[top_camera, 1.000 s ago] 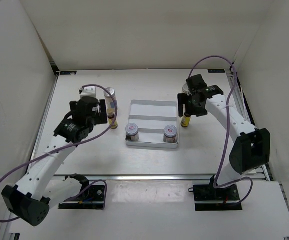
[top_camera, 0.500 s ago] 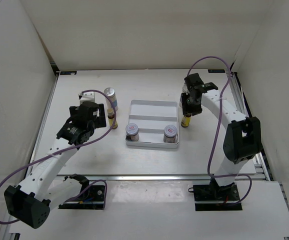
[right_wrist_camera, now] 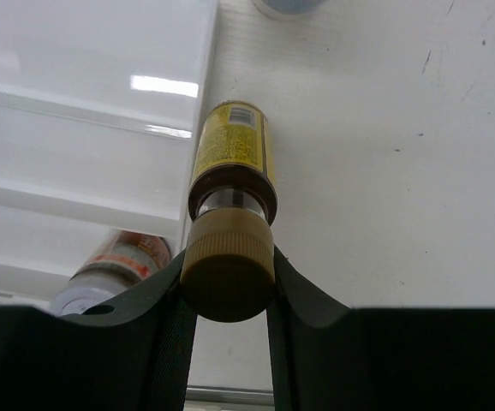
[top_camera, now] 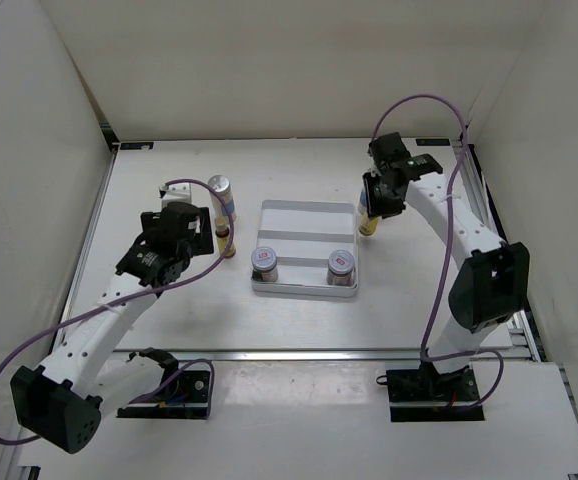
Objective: Organize the condiment bottles
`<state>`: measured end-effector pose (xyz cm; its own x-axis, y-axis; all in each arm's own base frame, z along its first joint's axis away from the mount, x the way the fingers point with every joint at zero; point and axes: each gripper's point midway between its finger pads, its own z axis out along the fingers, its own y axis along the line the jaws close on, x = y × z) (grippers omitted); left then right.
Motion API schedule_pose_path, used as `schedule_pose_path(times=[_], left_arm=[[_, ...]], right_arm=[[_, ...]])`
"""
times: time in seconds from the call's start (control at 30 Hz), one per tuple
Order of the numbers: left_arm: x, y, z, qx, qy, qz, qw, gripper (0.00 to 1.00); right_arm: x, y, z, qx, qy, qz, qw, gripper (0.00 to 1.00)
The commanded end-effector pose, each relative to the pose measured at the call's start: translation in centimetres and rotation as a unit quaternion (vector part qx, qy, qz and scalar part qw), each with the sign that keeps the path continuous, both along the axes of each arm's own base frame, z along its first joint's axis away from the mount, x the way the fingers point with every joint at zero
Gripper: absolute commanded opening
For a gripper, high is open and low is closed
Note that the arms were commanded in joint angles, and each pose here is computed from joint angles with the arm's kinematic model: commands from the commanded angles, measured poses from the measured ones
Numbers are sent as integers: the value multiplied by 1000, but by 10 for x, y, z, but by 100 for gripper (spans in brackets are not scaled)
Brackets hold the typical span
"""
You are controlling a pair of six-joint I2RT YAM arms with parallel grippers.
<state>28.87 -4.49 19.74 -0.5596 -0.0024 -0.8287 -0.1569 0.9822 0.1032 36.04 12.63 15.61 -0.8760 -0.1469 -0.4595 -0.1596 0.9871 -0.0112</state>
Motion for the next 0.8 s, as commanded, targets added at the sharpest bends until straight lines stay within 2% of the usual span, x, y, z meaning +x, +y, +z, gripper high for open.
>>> schedule_pose_path(times=[0.0,0.2,0.4,0.6,0.77], left_arm=[[4,-1,3,-6,-7,4,1000,100],[4,-1,3,-6,-7,4,1000,100],[5,-1,1,-4,-3,4,1000,100],[5,-1,1,-4,-3,4,1000,100],[5,-1,1,-4,-3,4,1000,100]], right_arm=[[2,11,70,22,-82,26,996,6],[-18,47,74,41,-69,80,994,4],[-34,72,49,44,-25,109,993,2],[-38,78,23,35,12,113,993,1],[-33,76,0,11,39,107,993,4]])
